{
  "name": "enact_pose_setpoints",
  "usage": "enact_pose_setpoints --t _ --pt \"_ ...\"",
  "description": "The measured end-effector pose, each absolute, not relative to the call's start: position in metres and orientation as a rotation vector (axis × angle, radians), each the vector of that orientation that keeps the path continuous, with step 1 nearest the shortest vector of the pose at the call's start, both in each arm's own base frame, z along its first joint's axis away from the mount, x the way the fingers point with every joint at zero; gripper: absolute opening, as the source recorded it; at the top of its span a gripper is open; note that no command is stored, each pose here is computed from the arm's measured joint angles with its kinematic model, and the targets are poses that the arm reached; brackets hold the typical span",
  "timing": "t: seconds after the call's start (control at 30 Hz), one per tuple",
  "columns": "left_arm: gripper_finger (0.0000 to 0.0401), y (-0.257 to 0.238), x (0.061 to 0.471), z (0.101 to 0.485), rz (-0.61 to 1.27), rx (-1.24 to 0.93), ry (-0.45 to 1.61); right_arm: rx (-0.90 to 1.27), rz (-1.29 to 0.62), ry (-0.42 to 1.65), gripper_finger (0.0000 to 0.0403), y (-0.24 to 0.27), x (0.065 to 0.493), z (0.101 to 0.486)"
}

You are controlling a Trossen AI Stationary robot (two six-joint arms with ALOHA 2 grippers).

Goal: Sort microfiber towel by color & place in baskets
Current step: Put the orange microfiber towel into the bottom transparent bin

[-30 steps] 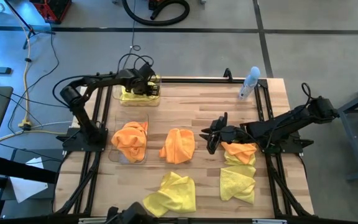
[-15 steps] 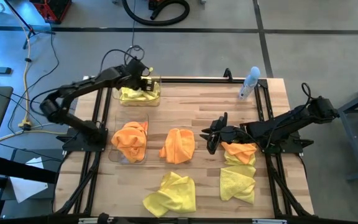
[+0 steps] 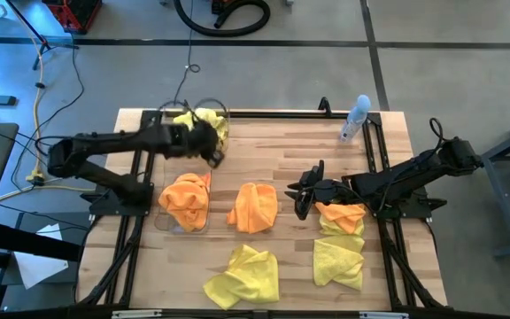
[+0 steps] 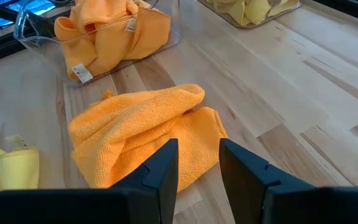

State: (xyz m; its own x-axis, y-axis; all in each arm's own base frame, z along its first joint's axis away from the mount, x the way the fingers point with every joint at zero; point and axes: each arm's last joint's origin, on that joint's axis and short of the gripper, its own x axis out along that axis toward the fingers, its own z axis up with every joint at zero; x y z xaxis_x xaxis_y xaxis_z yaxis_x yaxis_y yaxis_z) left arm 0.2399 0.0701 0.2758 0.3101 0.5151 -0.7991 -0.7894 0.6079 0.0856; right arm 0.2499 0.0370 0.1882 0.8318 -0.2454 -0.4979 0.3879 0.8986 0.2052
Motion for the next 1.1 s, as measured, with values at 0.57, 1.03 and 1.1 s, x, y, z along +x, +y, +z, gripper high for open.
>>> enact_pose_setpoints --t 0.57,1.03,1.1 --pt "0.0126 -0.028 0.276 0.268 0.479 -0.148 0.835 0.305 -0.346 0.499 0.0110 0.037 0.249 0.187" --pt "0.0126 -0.021 0.355 0.216 0.247 -0.211 1.071 0.299 -0.347 0.505 0.0110 0.037 0.249 0.186" --pt "0.0126 -0.024 0.366 0.204 0.199 -0.167 1.122 0.298 -0.346 0.505 0.0110 0.037 0.249 0.186"
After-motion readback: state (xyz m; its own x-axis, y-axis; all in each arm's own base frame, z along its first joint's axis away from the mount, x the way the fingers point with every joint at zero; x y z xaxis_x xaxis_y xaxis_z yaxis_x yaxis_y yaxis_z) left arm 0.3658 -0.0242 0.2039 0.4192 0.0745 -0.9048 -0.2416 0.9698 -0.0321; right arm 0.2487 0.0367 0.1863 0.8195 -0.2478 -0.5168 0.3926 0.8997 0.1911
